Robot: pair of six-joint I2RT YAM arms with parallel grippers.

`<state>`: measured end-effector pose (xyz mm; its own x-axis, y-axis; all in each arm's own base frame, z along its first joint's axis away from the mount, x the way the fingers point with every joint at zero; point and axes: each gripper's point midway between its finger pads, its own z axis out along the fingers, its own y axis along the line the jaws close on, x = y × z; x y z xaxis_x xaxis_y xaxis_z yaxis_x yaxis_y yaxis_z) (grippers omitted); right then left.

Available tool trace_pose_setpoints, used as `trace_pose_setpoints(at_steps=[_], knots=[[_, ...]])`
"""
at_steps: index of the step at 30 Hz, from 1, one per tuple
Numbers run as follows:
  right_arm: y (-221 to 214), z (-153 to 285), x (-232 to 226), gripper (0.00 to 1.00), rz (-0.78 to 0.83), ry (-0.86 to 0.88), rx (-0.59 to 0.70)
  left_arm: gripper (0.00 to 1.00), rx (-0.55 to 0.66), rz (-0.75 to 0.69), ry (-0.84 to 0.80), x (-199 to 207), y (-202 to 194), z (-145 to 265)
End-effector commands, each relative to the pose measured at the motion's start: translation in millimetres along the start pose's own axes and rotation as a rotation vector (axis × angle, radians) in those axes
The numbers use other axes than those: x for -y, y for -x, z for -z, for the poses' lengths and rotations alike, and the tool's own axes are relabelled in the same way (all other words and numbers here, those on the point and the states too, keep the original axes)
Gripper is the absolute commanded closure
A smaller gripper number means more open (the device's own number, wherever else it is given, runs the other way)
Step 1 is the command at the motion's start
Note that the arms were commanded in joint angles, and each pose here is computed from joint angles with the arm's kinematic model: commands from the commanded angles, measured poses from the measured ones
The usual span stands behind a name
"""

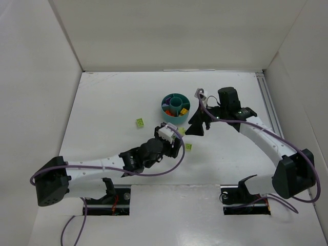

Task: Sort the legos into containers by color

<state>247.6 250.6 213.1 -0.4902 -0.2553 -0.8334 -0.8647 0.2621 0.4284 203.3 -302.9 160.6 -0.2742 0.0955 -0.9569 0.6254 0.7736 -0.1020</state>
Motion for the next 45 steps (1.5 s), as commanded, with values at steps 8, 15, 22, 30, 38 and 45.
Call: trace_pose_setpoints(at_steps=[8,15,22,30,38,45], knots=[[-3.1,-19.8,-17.4,0.18,-0.067,0.113,-0.035,0.78,0.144,0.025,0.033,-2.1,33.1,7.8],[3.8,-25.1,-21.4,0.35,-0.079,0.142,0.004,0.80,0.144,0.016,0.035,-2.7,33.2,7.8],[9.6,-24.5,-24.0,0.34,-0.081,0.151,0.014,0.81,0.137,0.021,0.036,-3.5,28.8,7.9],[16.9,-21.9,-21.8,0.68,-0.068,0.112,0.030,0.82,0.158,0.041,0.051,-6.1,34.8,9.6],[34.0,-8.7,-2.9,0.89,0.028,-0.058,0.069,0.82,0.149,0.056,0.042,-4.2,28.4,11.9],[46.8,17.3,11.9,0.92,0.083,-0.221,0.106,0.82,0.148,0.076,0.032,-4.1,25.0,14.7]])
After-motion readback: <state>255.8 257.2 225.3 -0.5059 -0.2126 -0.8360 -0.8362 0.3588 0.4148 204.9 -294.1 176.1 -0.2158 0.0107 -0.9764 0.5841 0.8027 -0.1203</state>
